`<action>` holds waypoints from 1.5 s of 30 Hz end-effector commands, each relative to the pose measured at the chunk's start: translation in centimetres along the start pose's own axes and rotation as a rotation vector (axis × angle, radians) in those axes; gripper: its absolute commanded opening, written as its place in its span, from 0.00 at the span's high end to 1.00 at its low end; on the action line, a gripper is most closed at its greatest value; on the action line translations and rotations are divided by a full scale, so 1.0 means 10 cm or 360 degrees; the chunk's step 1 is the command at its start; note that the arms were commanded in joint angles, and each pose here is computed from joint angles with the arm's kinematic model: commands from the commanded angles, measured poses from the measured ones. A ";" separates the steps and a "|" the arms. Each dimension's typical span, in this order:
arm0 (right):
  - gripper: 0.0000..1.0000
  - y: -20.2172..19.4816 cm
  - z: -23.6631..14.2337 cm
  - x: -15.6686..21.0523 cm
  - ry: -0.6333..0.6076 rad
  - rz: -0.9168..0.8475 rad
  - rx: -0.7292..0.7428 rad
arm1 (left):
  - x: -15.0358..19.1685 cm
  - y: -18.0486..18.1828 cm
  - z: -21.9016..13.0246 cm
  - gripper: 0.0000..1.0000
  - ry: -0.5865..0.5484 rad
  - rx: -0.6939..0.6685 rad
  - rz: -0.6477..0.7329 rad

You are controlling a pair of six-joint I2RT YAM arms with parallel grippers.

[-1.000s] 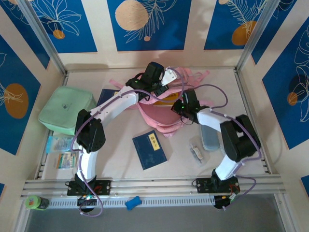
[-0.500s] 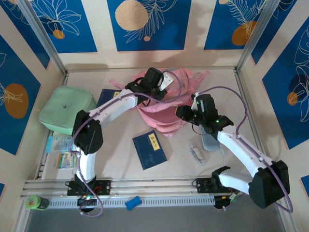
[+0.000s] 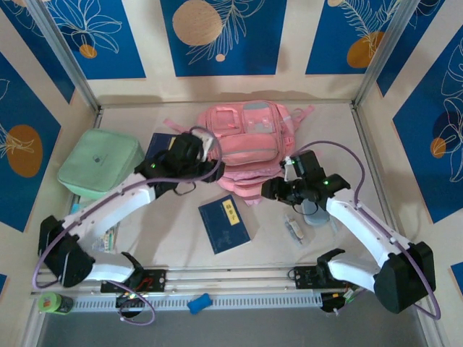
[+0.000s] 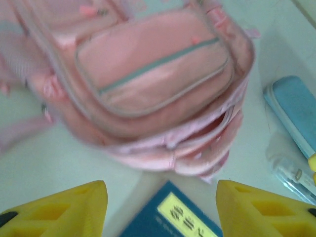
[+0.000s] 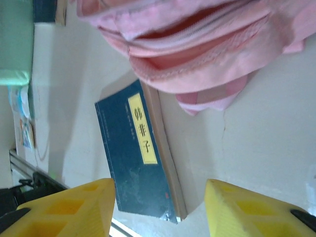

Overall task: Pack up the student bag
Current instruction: Close the student bag at the top-center of the table, then pick up the book from the center of the table.

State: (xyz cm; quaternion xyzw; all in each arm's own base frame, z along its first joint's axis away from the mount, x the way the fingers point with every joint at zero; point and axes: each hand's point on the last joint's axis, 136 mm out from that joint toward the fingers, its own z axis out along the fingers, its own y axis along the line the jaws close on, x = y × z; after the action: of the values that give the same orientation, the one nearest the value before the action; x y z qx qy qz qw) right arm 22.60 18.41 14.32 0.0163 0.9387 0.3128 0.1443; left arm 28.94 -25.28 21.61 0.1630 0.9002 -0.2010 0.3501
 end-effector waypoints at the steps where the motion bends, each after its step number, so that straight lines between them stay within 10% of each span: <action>1: 0.48 -0.01 0.13 0.30 0.0186 0.0015 0.0017 | 0.52 0.15 -0.04 0.40 0.0152 -0.0047 -0.0354; 14: 0.48 0.05 0.61 0.83 0.0472 -0.0021 0.0165 | 1.63 0.40 -0.10 0.35 0.0387 -0.0053 -0.0812; 28: 0.47 0.00 0.99 1.01 0.0510 0.0049 0.0290 | 1.76 0.21 0.20 0.38 0.0387 0.0171 -0.0948; 45: 0.46 0.37 1.22 1.11 0.0522 0.0134 0.0115 | 2.09 0.49 0.28 0.38 0.0453 -0.0060 -0.0977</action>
State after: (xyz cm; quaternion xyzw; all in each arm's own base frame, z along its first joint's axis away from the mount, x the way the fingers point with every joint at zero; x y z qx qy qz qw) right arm 14.63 29.37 4.06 -0.0060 0.9615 0.2738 -0.0220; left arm 18.38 -19.62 4.77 -0.0910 0.9462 -0.2706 0.1524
